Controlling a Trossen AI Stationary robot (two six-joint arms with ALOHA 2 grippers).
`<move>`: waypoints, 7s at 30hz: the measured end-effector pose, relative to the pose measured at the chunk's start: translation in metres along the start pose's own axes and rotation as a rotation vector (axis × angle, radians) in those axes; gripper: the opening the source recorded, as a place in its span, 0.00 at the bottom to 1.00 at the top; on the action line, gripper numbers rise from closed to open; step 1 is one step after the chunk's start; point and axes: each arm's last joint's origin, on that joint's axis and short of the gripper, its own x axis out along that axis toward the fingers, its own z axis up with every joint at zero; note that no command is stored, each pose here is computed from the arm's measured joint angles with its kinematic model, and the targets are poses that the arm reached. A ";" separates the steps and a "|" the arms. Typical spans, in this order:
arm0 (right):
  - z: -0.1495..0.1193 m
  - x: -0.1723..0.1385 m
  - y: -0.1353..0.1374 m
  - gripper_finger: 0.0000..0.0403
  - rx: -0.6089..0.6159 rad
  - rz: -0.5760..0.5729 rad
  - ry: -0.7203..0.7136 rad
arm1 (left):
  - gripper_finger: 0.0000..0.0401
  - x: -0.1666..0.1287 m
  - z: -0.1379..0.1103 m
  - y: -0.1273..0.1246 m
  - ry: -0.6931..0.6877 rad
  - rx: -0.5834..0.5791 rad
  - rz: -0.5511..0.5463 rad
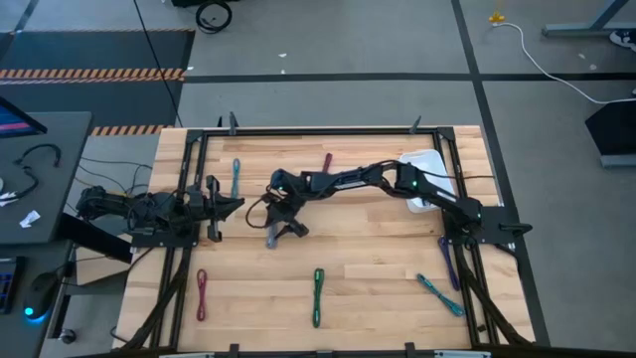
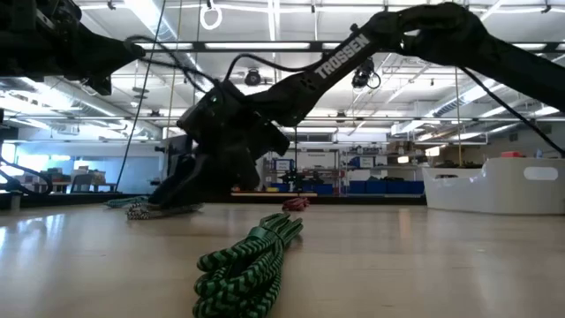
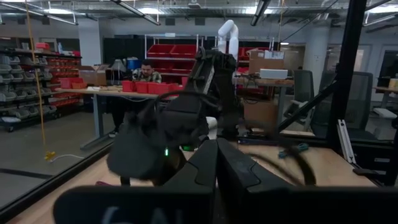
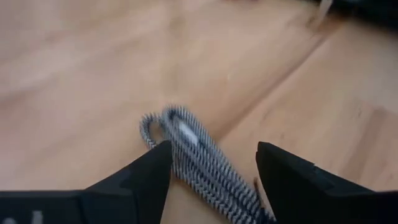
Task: Pick and place USB-C Cables
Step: Put the white charger cable into the white bin, then put the bottom pink charger cable into the white bin
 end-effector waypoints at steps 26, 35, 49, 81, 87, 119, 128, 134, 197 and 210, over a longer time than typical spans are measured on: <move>0.015 -0.026 -0.005 0.04 0.137 -0.057 0.127 | 0.04 0.000 0.000 0.000 0.000 -0.008 0.011; 0.044 -0.073 0.016 0.04 0.292 -0.235 0.116 | 0.03 0.000 0.000 0.000 0.001 -0.003 0.011; 0.068 -0.214 0.135 0.04 0.580 -0.983 -0.019 | 0.03 0.000 0.000 0.000 0.002 0.000 0.011; -0.048 -0.300 0.278 0.04 1.376 -1.873 0.252 | 0.02 0.000 -0.001 0.000 0.005 0.003 0.011; -0.070 -0.294 0.268 0.04 1.428 -1.909 0.424 | 0.05 0.000 -0.001 0.000 0.005 0.003 0.011; -0.112 -0.270 0.250 0.26 1.405 -1.862 0.844 | 0.03 0.000 0.000 0.000 0.005 -0.001 0.011; -0.056 -0.304 0.252 0.47 1.328 -1.841 0.817 | 0.04 0.000 0.000 0.000 0.004 -0.002 0.011; -0.014 -0.316 0.245 0.48 1.218 -1.781 0.649 | 0.03 0.000 0.000 0.000 0.002 -0.004 0.011; -0.024 -0.093 0.287 0.44 0.472 -0.785 -0.357 | 0.57 -0.017 -0.063 -0.144 1.848 -0.886 0.726; -0.023 -0.093 0.289 0.43 0.463 -0.781 -0.353 | 0.08 -0.021 -0.069 -0.143 1.804 -0.850 0.634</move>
